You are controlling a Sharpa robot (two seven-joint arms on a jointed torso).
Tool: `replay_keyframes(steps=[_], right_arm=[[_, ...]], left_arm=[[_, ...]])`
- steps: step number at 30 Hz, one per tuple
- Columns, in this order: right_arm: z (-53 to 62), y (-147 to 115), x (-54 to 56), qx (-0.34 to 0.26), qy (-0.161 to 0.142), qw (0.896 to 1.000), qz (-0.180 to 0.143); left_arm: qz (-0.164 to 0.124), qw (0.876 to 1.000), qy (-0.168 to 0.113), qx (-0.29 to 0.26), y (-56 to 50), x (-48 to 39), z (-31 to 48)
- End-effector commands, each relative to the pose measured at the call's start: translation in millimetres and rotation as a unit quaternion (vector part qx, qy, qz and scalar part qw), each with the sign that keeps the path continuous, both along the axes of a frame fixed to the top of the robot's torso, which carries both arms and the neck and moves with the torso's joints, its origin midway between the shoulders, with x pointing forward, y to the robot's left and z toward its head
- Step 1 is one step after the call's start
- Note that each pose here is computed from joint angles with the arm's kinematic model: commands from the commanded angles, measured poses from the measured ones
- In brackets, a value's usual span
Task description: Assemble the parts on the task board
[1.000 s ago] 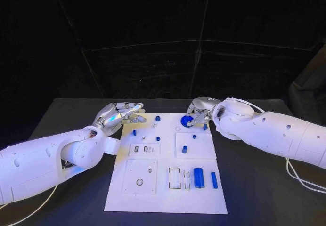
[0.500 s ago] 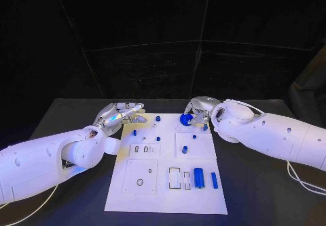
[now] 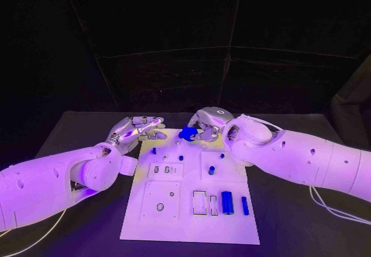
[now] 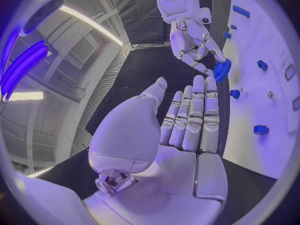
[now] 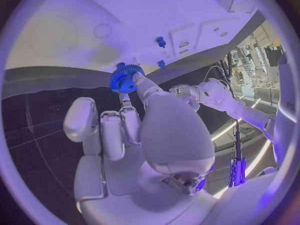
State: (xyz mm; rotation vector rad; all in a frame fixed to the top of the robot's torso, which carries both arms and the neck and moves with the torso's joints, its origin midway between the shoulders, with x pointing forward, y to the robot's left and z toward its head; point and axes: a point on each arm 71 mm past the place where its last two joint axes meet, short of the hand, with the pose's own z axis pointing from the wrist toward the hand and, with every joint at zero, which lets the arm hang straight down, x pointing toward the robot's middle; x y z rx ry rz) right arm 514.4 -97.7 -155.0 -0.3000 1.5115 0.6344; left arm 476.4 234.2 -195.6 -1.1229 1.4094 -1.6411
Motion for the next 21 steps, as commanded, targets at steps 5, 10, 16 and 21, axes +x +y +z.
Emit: replay_keyframes(steps=[5, 10, 16, 21], right_arm=[[-3.7, 26.0, 6.0, -0.023, 0.001, 1.0, 0.008], [-7.1, 38.0, 7.3, -0.038, -0.004, 0.999, 0.007], [-11.0, 48.5, 6.6, -0.056, 0.001, 0.998, 0.009], [-14.7, 52.2, 6.9, -0.073, 0.01, 0.997, 0.006]], left_arm=[[-0.007, 1.0, 0.001, -0.003, -3.3, 0.6, 0.9], [-0.007, 1.0, 0.0, -0.004, -4.0, 1.0, 0.9], [-0.008, 1.0, 0.0, -0.004, -5.4, 1.9, 0.6], [-0.008, 1.0, 0.0, -0.004, -6.2, 2.1, 0.5]])
